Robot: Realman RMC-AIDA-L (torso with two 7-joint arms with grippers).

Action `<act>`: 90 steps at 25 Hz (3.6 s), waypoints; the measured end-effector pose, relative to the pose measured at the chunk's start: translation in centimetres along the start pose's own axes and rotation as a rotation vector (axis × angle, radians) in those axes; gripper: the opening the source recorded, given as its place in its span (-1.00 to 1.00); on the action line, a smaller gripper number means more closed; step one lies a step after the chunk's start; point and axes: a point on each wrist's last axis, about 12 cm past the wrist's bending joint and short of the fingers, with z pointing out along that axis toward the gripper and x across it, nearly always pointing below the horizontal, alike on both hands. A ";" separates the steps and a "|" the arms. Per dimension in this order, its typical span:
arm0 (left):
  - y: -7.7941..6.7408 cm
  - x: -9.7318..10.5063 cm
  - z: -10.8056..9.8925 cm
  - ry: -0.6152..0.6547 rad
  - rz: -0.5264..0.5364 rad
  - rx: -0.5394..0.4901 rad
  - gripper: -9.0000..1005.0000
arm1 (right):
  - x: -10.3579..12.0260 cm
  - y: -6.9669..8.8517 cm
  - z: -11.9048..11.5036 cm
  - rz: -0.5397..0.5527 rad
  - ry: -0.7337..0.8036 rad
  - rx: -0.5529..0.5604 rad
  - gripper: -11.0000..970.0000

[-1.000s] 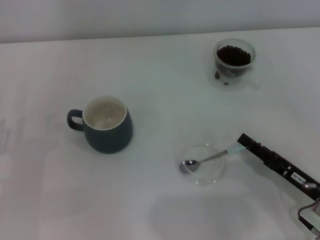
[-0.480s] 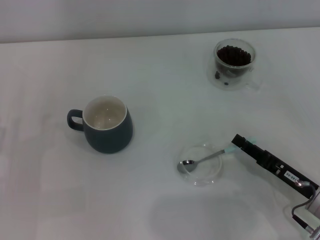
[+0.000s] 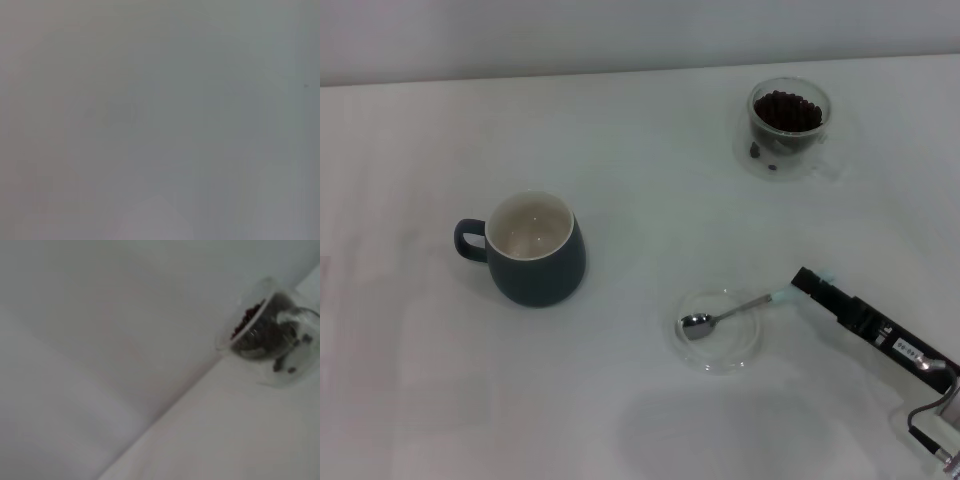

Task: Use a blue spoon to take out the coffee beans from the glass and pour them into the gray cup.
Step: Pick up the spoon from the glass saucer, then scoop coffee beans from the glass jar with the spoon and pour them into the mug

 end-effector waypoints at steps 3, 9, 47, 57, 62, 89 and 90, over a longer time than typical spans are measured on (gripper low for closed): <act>0.0 0.0 0.0 0.001 0.000 -0.001 0.55 | -0.7 0.2 -0.2 -0.001 -0.023 -0.031 -0.61; 0.1 0.0 -0.1 0.003 0.000 -0.002 0.55 | -4.0 0.3 -1.0 -0.031 -0.116 -0.104 -0.67; 0.5 0.3 0.4 0.030 -0.152 -0.038 0.55 | -20.4 2.6 8.8 -0.841 -0.044 0.040 -0.63; 0.5 0.3 0.4 0.030 -0.151 -0.037 0.54 | -19.6 2.1 9.4 -0.814 -0.006 0.063 -0.62; 0.5 0.3 0.4 0.030 -0.151 -0.037 0.54 | -19.2 1.7 9.0 -0.716 -0.012 0.075 -0.61; 0.4 0.5 0.6 0.050 -0.152 -0.031 0.54 | -18.1 0.1 9.4 -0.212 -0.136 0.155 -0.58; 0.4 0.5 0.7 0.049 -0.152 -0.031 0.54 | -18.1 0.1 9.4 -0.195 -0.142 0.158 -0.58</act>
